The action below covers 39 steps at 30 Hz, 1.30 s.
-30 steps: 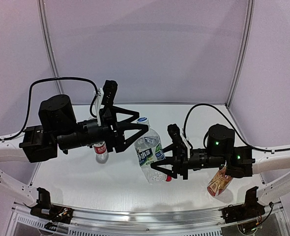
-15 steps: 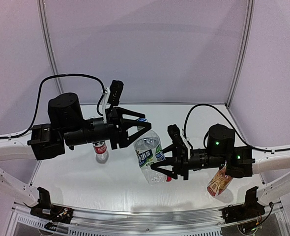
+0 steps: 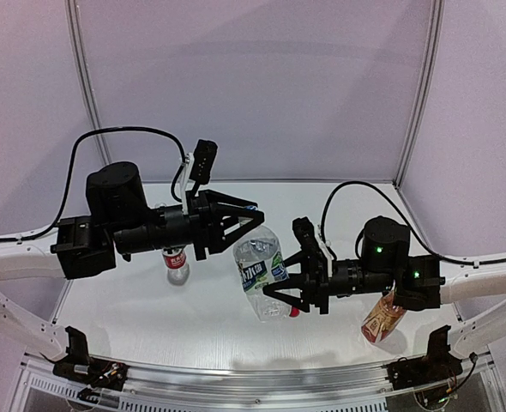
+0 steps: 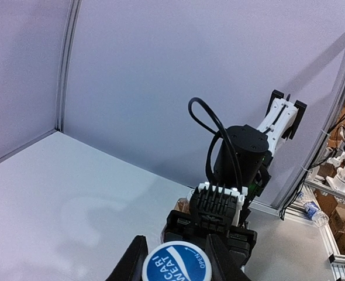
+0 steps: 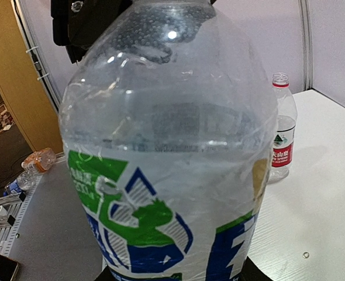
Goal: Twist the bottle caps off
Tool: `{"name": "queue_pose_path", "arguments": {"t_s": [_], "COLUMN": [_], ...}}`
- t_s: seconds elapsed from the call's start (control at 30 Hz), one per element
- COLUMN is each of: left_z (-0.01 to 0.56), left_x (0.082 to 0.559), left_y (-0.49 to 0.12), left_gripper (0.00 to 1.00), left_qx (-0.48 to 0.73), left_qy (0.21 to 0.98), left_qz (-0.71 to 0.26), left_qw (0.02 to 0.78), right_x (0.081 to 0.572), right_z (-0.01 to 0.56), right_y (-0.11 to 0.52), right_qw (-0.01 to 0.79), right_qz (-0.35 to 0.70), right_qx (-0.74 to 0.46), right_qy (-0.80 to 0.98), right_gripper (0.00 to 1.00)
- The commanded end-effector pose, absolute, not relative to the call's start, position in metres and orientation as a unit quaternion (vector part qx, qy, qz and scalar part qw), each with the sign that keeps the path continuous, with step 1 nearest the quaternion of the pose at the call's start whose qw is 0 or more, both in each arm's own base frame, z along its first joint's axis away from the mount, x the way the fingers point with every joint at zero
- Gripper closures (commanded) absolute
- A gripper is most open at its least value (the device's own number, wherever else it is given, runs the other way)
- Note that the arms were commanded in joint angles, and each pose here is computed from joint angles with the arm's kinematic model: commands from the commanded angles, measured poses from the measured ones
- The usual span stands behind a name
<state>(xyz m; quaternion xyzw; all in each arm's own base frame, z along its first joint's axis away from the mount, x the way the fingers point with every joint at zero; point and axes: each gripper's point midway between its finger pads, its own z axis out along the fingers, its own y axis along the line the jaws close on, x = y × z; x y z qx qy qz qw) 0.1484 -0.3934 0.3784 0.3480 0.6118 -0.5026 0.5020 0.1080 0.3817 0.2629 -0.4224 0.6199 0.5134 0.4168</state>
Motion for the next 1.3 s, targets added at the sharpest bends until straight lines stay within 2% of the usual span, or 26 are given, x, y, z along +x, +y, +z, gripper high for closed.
{"name": "queue_pose_path", "arguments": {"t_s": [0.0,0.13,0.33,0.5,0.7,0.9,1.03,1.1,1.13,1.27], "left_z": [0.388,0.37,0.35,0.341,0.343,0.353,0.368,0.373,0.374,0.377], "left_x": [0.16,0.193,0.216,0.223,0.224,0.214,0.207,0.204,0.203,0.198], "left_y": [-0.395,-0.396,-0.405,-0.427,-0.428,-0.436,-0.428,-0.416,-0.409,-0.382], "left_gripper": [0.76,0.79,0.79,0.79,0.77,0.59,0.32,0.13,0.08,0.05], "left_qx": [0.315,0.232,0.147,0.114,0.094,0.121,0.133,0.128,0.126,0.13], "left_qy": [0.623,0.69,0.758,0.773,0.771,0.755,0.74,0.735,0.734,0.726], "left_qz": [-0.505,-0.451,-0.322,-0.276,-0.272,-0.302,-0.307,-0.305,-0.304,-0.299], "left_qw": [0.507,0.517,0.547,0.56,0.568,0.57,0.583,0.591,0.595,0.606], "right_x": [0.129,0.161,0.199,0.212,0.214,0.212,0.21,0.209,0.208,0.203], "right_z": [0.259,0.248,0.226,0.216,0.219,0.217,0.217,0.218,0.219,0.223], "right_y": [0.376,0.364,0.346,0.34,0.335,0.34,0.342,0.343,0.343,0.345], "right_qw": [0.443,0.474,0.497,0.5,0.506,0.501,0.497,0.496,0.496,0.492], "right_qz": [0.478,0.412,0.311,0.272,0.266,0.27,0.273,0.277,0.28,0.294], "right_qx": [-0.387,-0.332,-0.267,-0.244,-0.234,-0.247,-0.253,-0.256,-0.257,-0.264], "right_qy": [0.653,0.704,0.765,0.785,0.786,0.784,0.784,0.782,0.781,0.776], "right_gripper": [1.0,1.0,1.0,1.0,1.0,1.0,1.0,1.0,1.0,1.0]}}
